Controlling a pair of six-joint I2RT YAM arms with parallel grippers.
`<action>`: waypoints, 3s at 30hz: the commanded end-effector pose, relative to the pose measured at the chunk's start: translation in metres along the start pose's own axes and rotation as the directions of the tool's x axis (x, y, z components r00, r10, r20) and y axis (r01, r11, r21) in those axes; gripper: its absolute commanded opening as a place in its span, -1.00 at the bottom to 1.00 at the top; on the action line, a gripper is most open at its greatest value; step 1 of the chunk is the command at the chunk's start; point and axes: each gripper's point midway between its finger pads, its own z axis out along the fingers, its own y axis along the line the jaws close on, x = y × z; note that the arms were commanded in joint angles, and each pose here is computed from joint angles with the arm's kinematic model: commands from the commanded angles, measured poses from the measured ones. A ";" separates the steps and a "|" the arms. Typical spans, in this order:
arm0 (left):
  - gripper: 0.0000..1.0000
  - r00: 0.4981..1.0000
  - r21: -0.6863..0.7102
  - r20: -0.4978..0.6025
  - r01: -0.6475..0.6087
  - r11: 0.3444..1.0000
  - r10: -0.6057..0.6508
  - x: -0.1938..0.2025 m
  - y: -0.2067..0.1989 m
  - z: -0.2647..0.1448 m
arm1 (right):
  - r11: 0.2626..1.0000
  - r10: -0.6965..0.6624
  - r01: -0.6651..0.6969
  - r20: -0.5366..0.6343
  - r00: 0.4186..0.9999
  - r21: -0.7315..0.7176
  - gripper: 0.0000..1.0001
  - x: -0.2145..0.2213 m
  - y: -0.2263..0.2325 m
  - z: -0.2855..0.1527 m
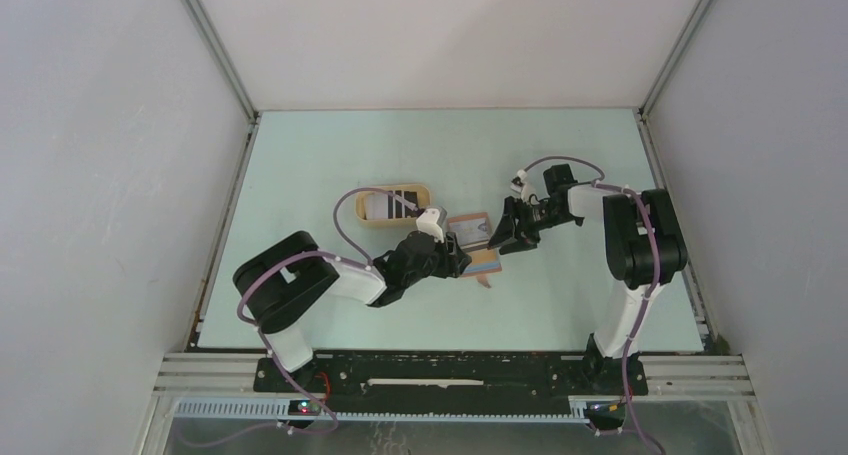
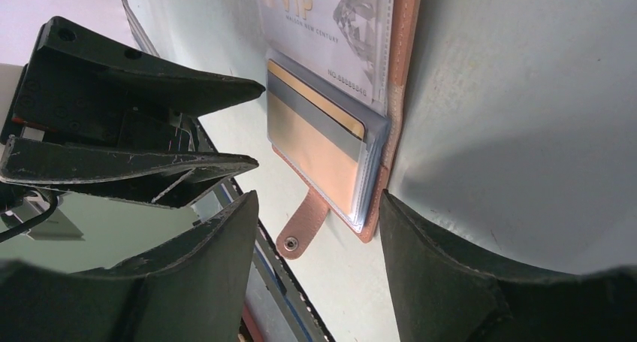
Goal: Put the credit cards into the card holder
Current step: Open the card holder at the center of the board, then turn over the card slot in the card holder.
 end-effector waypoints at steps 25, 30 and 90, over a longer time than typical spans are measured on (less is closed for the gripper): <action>0.01 0.999 0.126 0.015 0.038 0.991 -0.040 -0.015 -0.026 0.010 | 0.993 0.001 -0.004 -0.021 1.000 -0.120 0.19 -0.004 0.029 -0.003; 0.01 0.999 0.151 0.023 0.035 0.988 -0.039 -0.016 -0.030 0.008 | 0.991 0.010 -0.011 -0.006 1.000 -0.136 0.14 -0.008 0.030 -0.009; 0.60 0.797 -0.083 -0.102 -0.603 0.793 0.595 -0.042 -0.077 0.015 | 0.942 0.285 -0.280 0.000 0.959 -0.186 -0.76 -0.021 -0.009 -0.015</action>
